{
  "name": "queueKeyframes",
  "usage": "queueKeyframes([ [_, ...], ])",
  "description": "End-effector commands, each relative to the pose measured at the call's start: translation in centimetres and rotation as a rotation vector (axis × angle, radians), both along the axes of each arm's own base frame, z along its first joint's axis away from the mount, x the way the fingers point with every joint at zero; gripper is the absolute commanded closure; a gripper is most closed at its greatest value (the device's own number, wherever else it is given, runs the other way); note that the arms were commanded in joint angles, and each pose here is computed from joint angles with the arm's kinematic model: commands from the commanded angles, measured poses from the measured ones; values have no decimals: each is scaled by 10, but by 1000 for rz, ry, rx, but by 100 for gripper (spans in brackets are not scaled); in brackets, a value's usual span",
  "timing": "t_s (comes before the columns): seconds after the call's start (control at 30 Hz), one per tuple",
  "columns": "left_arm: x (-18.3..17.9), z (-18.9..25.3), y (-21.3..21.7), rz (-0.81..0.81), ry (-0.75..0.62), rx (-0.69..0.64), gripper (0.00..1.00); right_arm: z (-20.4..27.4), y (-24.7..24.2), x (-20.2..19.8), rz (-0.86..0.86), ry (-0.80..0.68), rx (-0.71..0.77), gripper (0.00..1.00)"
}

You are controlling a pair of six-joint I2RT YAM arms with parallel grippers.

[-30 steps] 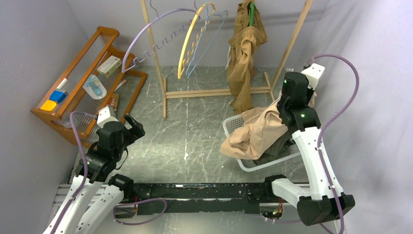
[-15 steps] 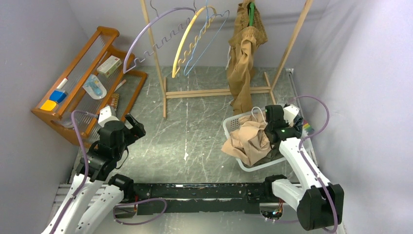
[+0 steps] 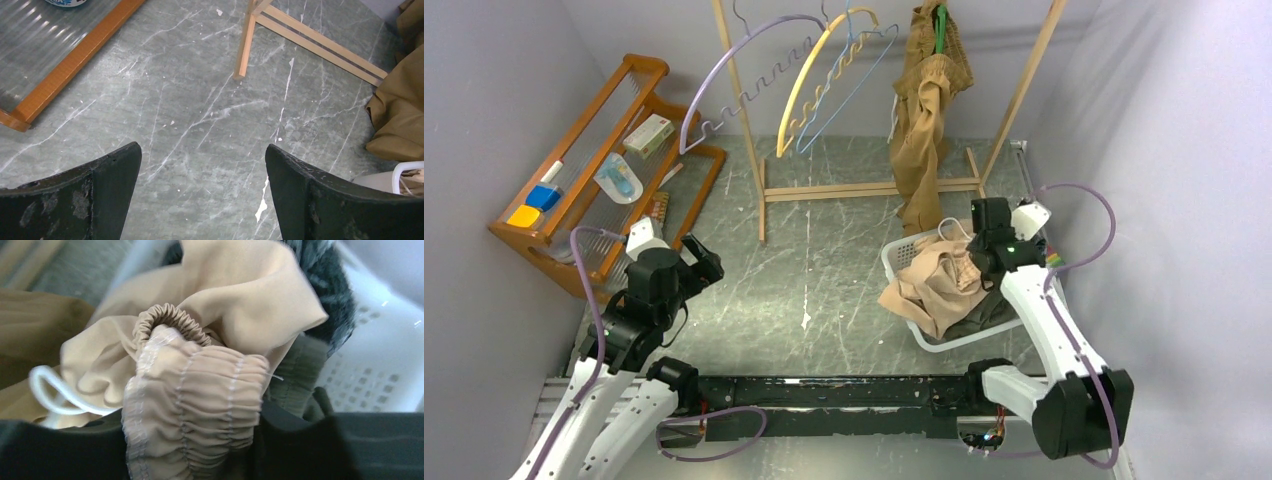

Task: Remove the shorts from the hanger
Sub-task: Place the shorts in the basket.

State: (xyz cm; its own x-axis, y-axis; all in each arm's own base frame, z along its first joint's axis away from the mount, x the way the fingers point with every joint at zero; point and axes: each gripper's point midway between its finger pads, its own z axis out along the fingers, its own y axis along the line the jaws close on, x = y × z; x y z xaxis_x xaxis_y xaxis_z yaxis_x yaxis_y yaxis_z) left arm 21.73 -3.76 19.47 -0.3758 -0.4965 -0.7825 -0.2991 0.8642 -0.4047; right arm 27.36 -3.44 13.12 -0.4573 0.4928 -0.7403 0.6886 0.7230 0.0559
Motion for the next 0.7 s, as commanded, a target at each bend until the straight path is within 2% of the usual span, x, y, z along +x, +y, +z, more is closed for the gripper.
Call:
queueKeyframes([
  [0.0, 3, 8, -5, -33, -40, -9, 2, 64, -5, -5, 26, -100, -23, 40],
  [0.03, 3, 9, -6, -37, -42, -10, 2, 72, -1, -4, 62, -115, -15, 28],
  [0.07, 3, 9, -6, -41, -44, -11, 2, 83, 3, -3, 96, -135, -5, 20],
  [0.17, 3, 10, -7, -45, -44, -7, 2, 96, 15, -8, 167, -140, 37, 16],
  [0.27, 2, 11, -8, -57, -51, -8, 2, 101, 20, -19, 169, -126, 79, 15],
  [0.33, 2, 12, -9, -65, -57, -11, 2, 114, 26, -23, 204, -159, 111, 15],
  [0.4, 2, 13, -10, -73, -62, -15, 1, 126, 50, -20, 355, -226, 169, 19],
  [0.5, 2, 14, -12, -83, -67, -16, 2, 131, 101, -24, 596, -275, 344, 25],
  [0.6, 2, 13, -14, -92, -63, -16, 2, 100, 142, -34, 743, -211, 530, 38],
  [0.67, 2, 13, -14, -97, -58, -15, 2, 75, 144, -40, 718, -157, 549, 40],
])
